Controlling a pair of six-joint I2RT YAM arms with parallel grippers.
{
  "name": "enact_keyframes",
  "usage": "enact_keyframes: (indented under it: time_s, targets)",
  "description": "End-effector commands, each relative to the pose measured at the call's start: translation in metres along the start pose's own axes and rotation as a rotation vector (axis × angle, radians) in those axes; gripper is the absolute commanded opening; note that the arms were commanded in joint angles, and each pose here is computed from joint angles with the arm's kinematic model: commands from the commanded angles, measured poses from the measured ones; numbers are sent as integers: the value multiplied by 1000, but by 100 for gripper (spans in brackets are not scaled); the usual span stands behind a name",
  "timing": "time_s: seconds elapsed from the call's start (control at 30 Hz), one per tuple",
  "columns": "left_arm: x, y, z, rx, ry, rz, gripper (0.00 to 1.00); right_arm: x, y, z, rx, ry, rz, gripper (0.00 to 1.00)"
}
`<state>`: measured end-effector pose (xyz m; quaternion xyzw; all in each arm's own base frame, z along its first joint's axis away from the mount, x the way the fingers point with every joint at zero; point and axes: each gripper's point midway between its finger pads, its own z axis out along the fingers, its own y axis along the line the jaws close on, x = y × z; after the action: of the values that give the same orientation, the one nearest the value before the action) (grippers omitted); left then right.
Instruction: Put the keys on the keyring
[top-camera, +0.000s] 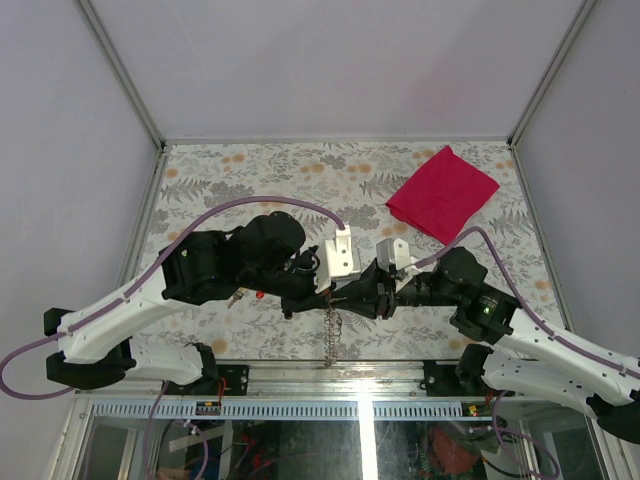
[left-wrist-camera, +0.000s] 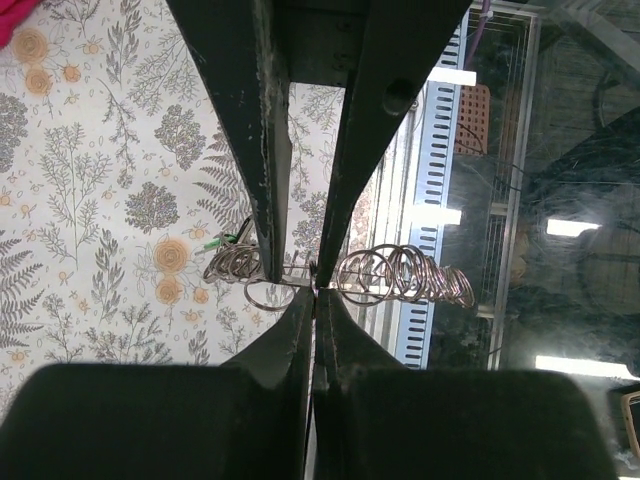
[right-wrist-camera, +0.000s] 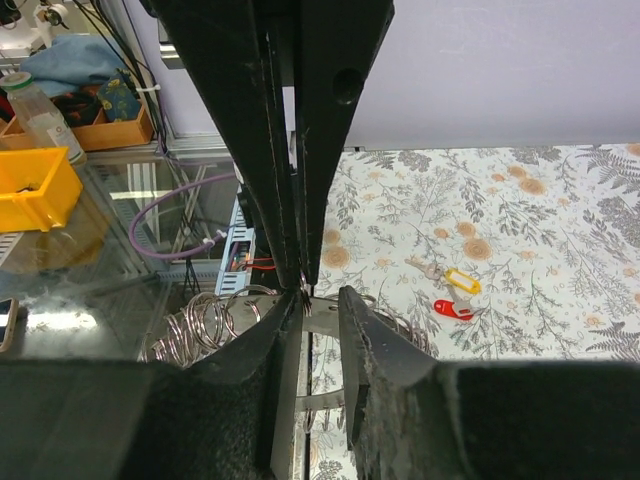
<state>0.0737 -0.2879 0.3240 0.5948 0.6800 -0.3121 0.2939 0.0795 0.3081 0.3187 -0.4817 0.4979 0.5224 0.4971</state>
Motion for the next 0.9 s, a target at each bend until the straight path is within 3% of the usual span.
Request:
enact_keyframes:
  time_s: [0.0,0.23,0.33,0.37,0.57,0.73,0.87]
  targets:
    - [-16,-1,-10,-10,-57,30,0,-25,6,3,-32,-58,-38,25]
    - [-21,0,-14,-26,-89,28,0,-27,4,5,-25,-64,-31,0]
    - [-29,3,-21,-62,-159,17,10,-27,4,4,-22,-75,-37,0]
    - [-29,3,-22,-68,-178,10,17,-29,3,2,-11,-91,-40,0]
    - [-36,9,-33,-131,-298,-68,42,-28,-21,-13,173,-141,-25,0]
    - [-31,24,-35,-231,-375,-200,54,-17,-21,-21,181,-99,-110,0]
    - [-12,40,-25,-324,-367,-332,59,-6,-16,-24,144,-21,-165,0]
